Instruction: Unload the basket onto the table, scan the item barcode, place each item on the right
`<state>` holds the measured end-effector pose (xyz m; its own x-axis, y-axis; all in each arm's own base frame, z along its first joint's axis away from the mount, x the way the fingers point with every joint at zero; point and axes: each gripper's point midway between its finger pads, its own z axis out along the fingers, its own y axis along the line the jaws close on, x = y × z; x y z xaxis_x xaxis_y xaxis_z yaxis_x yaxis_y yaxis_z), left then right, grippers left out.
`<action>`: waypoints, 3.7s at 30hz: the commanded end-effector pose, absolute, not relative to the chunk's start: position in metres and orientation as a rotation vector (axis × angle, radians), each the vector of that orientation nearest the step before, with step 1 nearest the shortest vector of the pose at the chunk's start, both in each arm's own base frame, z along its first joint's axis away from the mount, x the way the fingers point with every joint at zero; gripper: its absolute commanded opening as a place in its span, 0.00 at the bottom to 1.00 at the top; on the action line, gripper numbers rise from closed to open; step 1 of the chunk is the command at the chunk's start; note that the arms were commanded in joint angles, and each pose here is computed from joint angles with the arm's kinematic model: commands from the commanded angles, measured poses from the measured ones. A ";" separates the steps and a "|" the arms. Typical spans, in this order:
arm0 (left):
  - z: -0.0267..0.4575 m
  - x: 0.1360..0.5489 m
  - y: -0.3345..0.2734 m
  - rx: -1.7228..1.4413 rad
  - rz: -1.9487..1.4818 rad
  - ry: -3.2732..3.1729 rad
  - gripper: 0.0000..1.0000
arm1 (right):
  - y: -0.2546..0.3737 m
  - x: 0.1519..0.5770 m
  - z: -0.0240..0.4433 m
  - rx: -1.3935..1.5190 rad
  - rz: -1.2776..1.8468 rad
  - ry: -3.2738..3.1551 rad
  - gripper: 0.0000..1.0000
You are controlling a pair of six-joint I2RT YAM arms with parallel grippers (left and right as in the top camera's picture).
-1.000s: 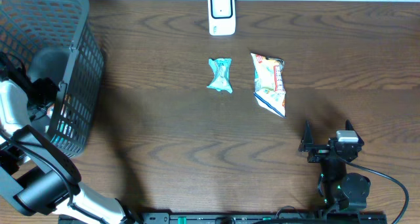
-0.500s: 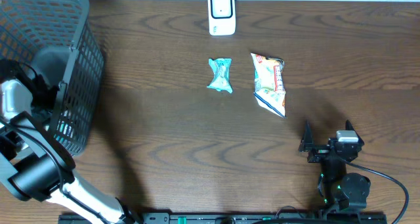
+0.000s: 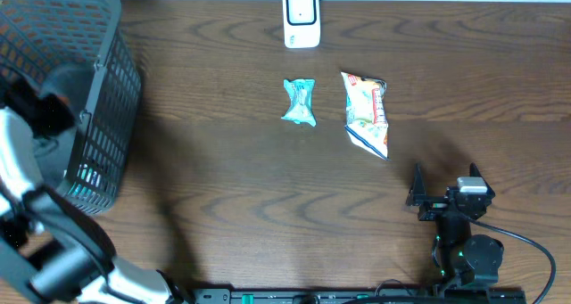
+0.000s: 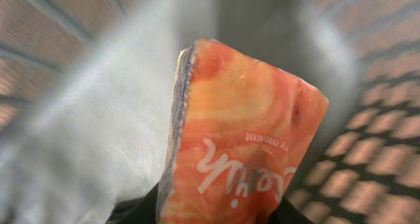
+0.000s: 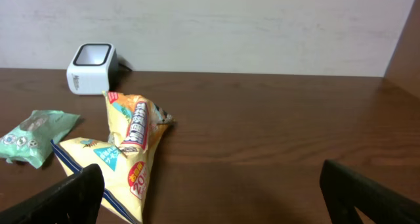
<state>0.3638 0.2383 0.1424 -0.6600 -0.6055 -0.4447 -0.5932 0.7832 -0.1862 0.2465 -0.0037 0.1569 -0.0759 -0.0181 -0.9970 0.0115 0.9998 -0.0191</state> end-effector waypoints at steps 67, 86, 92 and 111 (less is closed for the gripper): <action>0.217 0.482 -0.131 -0.239 -0.223 2.318 0.84 | -0.002 0.246 0.156 -0.019 -0.029 1.647 0.99; 0.307 0.302 0.249 -1.470 0.370 1.757 0.98 | -0.002 0.246 0.156 -0.019 -0.029 1.647 0.99; 0.232 0.270 0.259 -1.756 0.259 1.941 0.98 | -0.002 0.246 0.156 -0.019 -0.029 1.647 0.99; 0.093 0.264 0.217 -2.167 0.036 2.256 0.98 | -0.002 0.246 0.156 -0.019 -0.029 1.647 0.99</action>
<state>0.2665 0.2213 0.1056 -0.0577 -0.9957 -0.0723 -0.9980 0.0593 -0.0197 0.2465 -0.0037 0.1569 -0.0759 -0.0181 -0.9970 0.0115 0.9998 -0.0191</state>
